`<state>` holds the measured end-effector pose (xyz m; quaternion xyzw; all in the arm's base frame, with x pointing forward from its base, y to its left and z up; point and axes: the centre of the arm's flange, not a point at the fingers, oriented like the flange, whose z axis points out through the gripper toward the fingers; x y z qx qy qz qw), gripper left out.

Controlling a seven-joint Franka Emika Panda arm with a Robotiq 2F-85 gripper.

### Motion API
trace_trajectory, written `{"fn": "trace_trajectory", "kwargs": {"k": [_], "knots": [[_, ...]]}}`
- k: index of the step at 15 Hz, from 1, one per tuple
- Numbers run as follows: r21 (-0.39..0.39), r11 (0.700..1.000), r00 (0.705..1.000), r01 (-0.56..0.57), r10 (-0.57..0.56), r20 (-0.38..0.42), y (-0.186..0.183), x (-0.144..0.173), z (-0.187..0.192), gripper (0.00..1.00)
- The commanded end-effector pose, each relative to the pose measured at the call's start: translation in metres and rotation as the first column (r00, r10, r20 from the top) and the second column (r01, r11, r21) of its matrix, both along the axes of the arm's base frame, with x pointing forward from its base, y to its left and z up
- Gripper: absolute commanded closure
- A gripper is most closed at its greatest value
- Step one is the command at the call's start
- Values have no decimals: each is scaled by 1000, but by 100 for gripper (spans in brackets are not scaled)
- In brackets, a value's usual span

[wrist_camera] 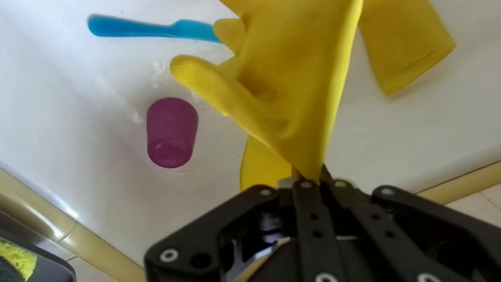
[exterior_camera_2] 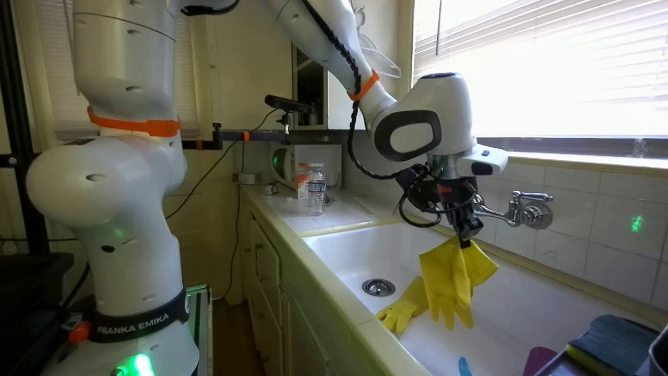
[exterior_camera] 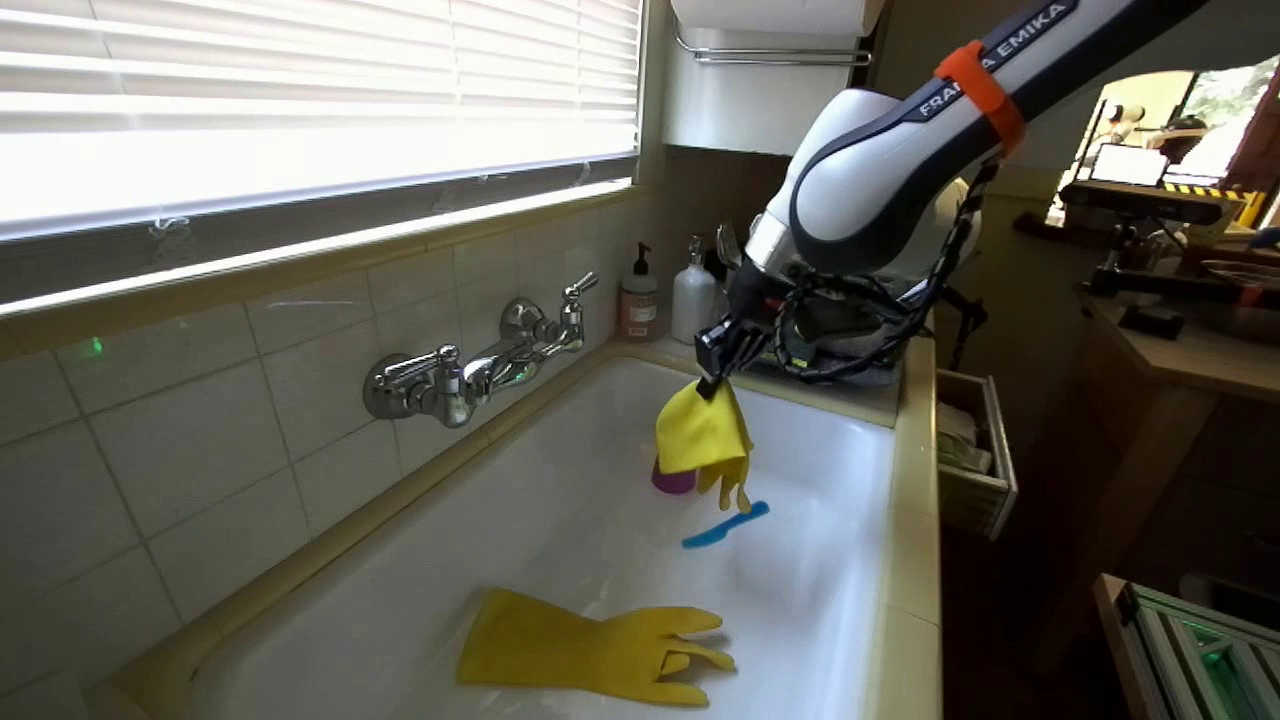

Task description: Remove the right glove from the sink

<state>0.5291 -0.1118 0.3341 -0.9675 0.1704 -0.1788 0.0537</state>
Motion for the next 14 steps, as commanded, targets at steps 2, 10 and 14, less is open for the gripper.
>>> {"fn": "trace_trajectory", "kwargs": {"k": [2,10,14], "knots": [[16,999,999,41,-42,20,18,-42,22,100],[94,987,990,133,-136,30,41,-91,36,100],[160,978,989,137,-145,38,56,-116,43,100]]}}
